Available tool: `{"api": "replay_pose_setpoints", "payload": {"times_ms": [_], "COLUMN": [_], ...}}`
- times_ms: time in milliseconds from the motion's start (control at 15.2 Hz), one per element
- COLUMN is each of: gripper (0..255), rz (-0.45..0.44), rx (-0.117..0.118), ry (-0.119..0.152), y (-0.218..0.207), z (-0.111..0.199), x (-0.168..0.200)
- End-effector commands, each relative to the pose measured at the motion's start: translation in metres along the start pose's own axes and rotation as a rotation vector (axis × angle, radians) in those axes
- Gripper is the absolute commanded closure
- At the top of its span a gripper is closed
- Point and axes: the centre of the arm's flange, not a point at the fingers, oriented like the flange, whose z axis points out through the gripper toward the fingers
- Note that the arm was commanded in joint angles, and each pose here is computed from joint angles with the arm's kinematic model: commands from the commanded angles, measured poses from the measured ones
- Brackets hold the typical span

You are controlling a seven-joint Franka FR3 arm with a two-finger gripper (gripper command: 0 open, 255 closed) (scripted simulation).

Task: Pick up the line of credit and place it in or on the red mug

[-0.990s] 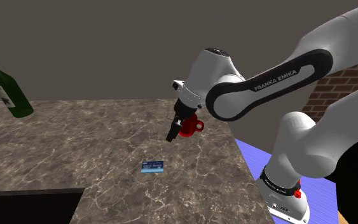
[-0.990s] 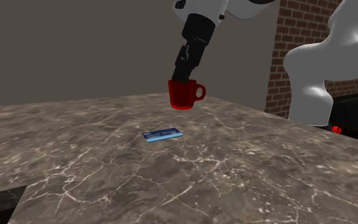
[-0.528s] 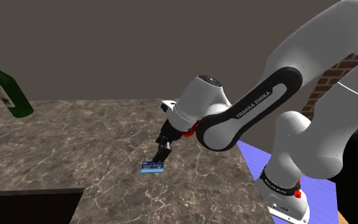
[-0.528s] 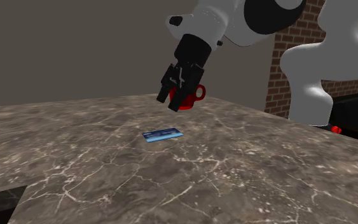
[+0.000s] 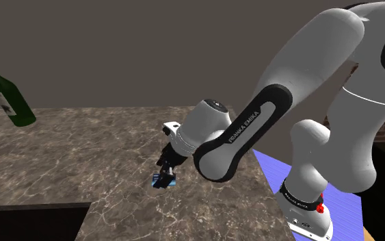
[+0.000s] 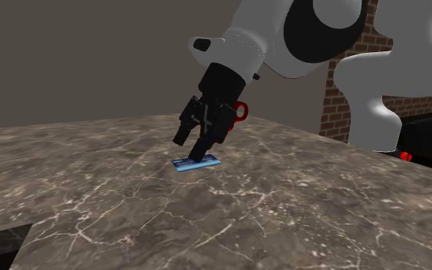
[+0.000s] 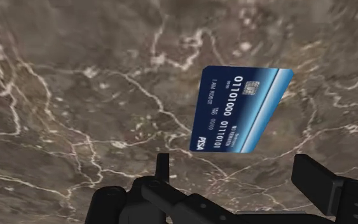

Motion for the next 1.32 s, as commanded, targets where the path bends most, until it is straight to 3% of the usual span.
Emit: {"api": "replay_pose_setpoints", "payload": {"times_ms": [0,528,594,1254], "gripper": [0,0,255,255], "rz": [0.000,0.000,0.000,0.000], "rx": [-0.002,-0.002,-0.002,-0.002], "ry": [0.000,0.000,0.000,0.000], "y": [-0.0004,-0.0004,-0.0004,-0.0004], "z": [0.0107,0.0137,0.0137,0.0093], "x": [-0.0004,-0.0004,-0.0004,0.0025]}}
